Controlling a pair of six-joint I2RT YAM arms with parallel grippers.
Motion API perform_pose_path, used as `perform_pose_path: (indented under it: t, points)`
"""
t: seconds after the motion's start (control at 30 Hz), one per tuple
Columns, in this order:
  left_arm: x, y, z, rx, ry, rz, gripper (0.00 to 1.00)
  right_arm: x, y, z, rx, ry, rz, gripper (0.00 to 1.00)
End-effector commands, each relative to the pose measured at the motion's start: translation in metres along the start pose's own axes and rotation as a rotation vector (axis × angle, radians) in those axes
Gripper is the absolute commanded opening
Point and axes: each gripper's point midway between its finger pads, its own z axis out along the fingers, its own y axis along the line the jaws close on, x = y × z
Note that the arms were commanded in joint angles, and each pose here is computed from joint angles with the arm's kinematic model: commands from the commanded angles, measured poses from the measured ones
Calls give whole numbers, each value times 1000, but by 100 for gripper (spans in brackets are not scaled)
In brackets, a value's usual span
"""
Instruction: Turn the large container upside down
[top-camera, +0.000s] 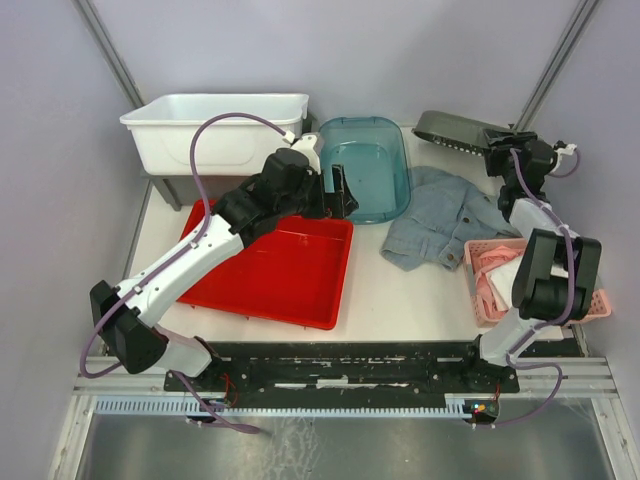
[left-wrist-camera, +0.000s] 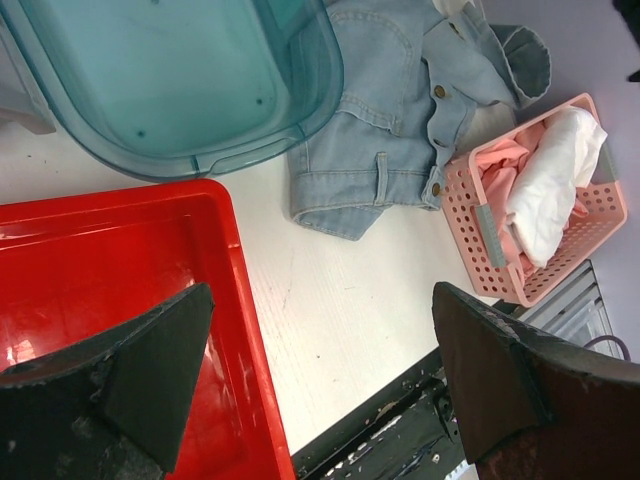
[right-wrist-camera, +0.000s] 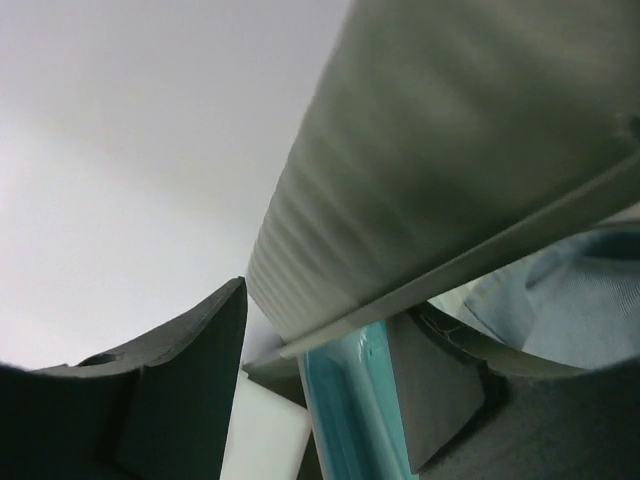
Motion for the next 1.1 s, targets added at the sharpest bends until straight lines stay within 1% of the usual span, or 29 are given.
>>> perform_pose_path:
  t: [0.0, 0.07, 0.17, 0.27, 0.3, 0.37, 0.5, 0.53, 0.57, 0.7, 0.77, 0.83, 0.9, 0.93, 1.0, 1.07]
  points:
    - [-16, -12, -14, 63, -60, 23, 96, 3, 2, -34, 154, 72, -66, 65]
    - [-13, -12, -14, 66, -56, 25, 96, 8, -3, -43, 187, 95, -61, 67]
    - [-11, -13, -17, 78, -51, 31, 97, 13, -19, -55, 315, 159, -82, 74]
    - [-9, -11, -21, 78, -53, 35, 96, 23, -37, -69, 472, 305, -107, 75]
    - [-8, -10, -23, 76, -53, 36, 96, 29, -43, -75, 506, 358, -101, 75]
    - [-5, -8, -25, 74, -52, 37, 96, 40, -53, -83, 553, 420, -80, 76]
    - [-3, -7, -30, 74, -51, 35, 96, 40, -63, -100, 610, 442, -118, 79]
    - [-2, -7, -31, 75, -51, 35, 96, 38, -64, -106, 627, 446, -139, 82]
    - [-1, -6, -32, 73, -49, 35, 96, 37, -64, -111, 642, 451, -158, 83]
    - [1, -3, -37, 64, -54, 34, 96, 30, -54, -127, 628, 456, -269, 84]
    - [1, -1, -40, 60, -58, 32, 96, 30, -45, -133, 604, 465, -375, 83]
    - [2, 0, -40, 58, -57, 30, 96, 40, -39, -139, 592, 495, -485, 84]
    - [3, 0, -40, 55, -58, 30, 97, 57, -34, -140, 554, 538, -543, 84]
    - [3, 1, -40, 54, -56, 30, 97, 68, -34, -138, 524, 568, -550, 84]
    - [4, 1, -39, 52, -54, 31, 96, 98, -29, -127, 409, 643, -517, 85]
    - [4, 2, -38, 53, -53, 32, 96, 120, -34, -110, 355, 675, -491, 86]
